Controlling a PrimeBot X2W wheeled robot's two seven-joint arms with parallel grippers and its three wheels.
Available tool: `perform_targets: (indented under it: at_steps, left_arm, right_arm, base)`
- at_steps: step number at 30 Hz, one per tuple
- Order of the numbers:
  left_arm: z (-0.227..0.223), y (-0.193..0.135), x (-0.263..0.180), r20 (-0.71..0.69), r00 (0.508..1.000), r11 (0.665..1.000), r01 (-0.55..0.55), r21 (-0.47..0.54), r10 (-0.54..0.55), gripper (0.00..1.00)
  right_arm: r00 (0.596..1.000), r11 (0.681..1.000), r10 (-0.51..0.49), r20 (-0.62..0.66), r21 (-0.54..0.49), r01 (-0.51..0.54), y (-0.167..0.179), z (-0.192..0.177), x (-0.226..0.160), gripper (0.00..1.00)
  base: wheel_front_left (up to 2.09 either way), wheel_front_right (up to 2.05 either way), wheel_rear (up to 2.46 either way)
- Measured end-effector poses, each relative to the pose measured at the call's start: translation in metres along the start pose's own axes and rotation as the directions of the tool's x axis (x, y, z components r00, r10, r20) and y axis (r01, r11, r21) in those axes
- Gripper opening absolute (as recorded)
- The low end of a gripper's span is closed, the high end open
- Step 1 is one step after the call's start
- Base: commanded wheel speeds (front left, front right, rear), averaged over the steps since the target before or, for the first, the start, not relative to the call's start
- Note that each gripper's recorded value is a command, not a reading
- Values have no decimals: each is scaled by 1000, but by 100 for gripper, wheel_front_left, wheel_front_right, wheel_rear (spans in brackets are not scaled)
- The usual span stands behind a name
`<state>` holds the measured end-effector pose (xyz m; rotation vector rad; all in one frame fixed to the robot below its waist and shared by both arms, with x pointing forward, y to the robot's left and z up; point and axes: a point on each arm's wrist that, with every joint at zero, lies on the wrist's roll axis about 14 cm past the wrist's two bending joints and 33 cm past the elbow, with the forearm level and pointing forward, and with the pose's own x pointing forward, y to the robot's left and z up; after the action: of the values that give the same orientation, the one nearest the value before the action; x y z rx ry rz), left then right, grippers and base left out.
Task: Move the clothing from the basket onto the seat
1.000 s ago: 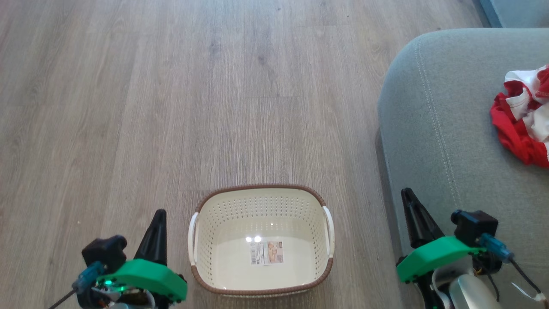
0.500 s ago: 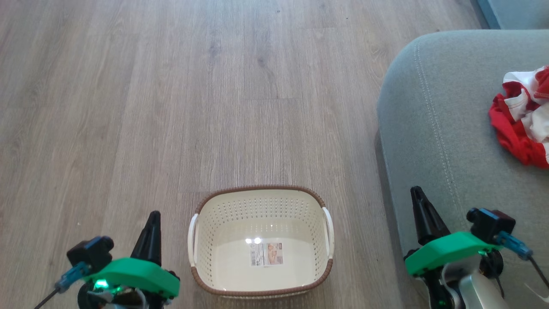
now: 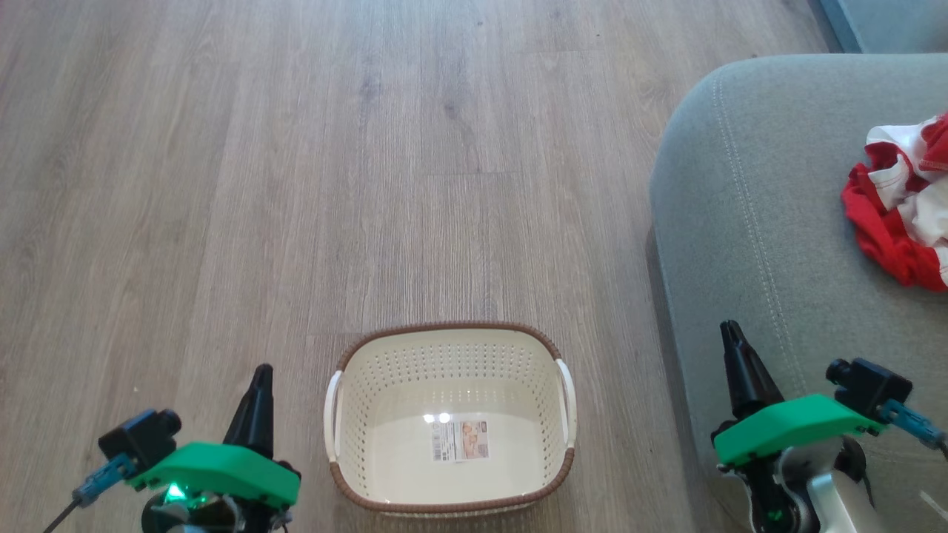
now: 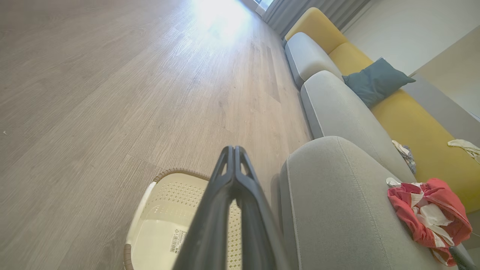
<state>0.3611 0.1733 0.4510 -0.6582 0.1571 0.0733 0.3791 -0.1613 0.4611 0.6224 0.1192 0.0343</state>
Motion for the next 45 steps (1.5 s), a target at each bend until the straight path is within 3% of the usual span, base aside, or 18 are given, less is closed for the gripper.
perform_targets:
  at_steps: [19,32,45]
  left_arm:
    - [6,2,4,-9,1000,978,-10,-208,9,0]
    - [7,4,4,-22,1000,938,-14,-346,7,0]
    - [10,4,4,-23,1000,879,-4,-476,-8,0]
  right_arm:
    - [999,975,-39,11,219,36,-8,9,-1,0]
    - [998,931,-56,16,362,47,-13,14,-1,0]
    - [997,865,-67,27,499,45,-17,21,-2,0]
  base:
    - [0,0,0]
    - [0,0,0]
    - [0,0,0]
